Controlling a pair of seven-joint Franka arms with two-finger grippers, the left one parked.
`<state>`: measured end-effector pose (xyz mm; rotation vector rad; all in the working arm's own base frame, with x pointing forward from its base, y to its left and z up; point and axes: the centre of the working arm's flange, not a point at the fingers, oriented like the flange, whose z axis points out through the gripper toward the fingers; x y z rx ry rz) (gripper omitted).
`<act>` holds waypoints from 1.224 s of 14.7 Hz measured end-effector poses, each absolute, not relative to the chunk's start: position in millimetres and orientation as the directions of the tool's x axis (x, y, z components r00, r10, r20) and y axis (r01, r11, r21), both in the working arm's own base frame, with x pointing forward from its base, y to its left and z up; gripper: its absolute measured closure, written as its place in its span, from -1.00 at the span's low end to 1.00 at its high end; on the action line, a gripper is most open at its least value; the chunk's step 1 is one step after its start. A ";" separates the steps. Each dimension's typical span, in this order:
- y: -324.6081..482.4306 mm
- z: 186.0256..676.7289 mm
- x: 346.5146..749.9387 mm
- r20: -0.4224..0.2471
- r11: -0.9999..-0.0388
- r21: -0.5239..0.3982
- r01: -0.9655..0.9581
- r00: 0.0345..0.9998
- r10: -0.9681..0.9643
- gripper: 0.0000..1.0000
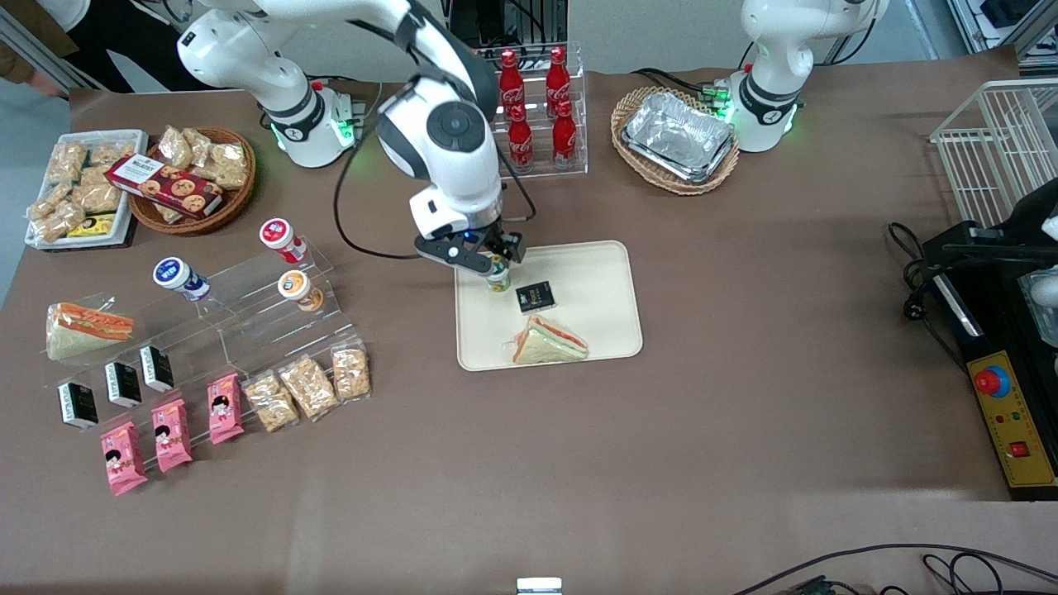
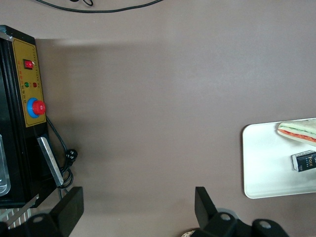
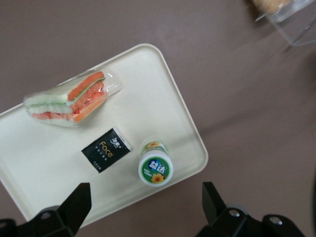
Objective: Place green gum on tray
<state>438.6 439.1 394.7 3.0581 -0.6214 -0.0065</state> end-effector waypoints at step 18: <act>78.9 566.2 571.8 -0.026 -0.987 -0.065 0.145 0.989 0.147 -1.00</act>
